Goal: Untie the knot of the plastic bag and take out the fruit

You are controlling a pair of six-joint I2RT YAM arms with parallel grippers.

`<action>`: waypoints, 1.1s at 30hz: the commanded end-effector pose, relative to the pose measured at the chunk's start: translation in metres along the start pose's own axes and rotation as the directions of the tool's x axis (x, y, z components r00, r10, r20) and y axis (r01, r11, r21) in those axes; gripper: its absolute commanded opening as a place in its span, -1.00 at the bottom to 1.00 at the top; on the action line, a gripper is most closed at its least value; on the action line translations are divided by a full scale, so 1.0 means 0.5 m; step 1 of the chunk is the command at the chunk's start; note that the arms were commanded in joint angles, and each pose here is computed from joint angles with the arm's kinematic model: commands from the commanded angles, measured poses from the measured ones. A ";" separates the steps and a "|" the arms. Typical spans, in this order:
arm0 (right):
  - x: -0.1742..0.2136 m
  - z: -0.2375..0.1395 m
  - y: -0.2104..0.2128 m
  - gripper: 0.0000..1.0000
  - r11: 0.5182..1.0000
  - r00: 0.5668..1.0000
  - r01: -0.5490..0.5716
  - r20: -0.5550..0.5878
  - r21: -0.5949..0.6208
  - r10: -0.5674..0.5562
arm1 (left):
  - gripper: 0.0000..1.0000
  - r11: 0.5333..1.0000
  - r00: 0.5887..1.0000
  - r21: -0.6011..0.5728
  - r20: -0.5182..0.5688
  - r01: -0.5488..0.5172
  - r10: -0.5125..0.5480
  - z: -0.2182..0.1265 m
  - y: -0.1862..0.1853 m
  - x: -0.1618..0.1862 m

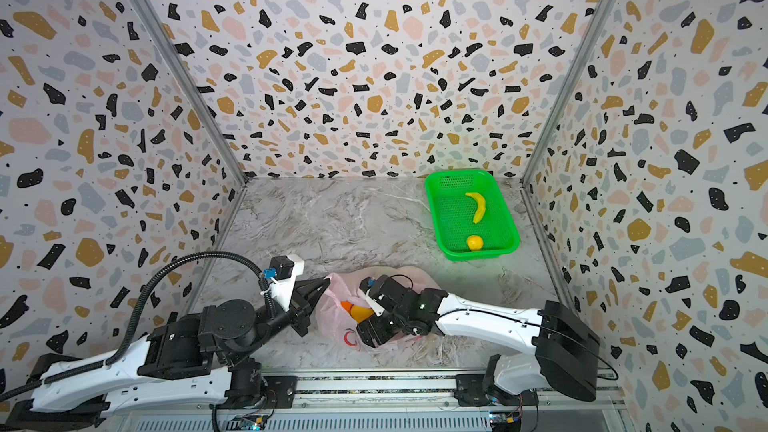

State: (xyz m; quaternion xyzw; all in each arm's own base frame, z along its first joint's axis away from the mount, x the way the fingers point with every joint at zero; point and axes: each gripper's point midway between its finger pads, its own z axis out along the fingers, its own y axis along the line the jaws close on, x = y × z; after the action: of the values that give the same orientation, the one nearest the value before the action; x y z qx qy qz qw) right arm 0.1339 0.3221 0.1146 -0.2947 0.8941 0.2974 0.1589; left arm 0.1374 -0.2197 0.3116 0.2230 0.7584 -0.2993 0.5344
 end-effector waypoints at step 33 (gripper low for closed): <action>-0.085 -0.208 -0.003 0.76 0.898 0.803 0.388 0.401 0.207 -0.440 | -1.00 0.999 0.998 0.001 0.052 -0.038 0.038 -0.014 -0.021 -0.075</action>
State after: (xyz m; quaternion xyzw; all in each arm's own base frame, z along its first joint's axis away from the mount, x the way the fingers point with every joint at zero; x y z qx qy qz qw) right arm 0.1660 0.2792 0.2375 -0.3369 0.7716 0.2944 0.4522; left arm 0.1386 -0.2274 0.3332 0.2392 0.7546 -0.2830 0.5415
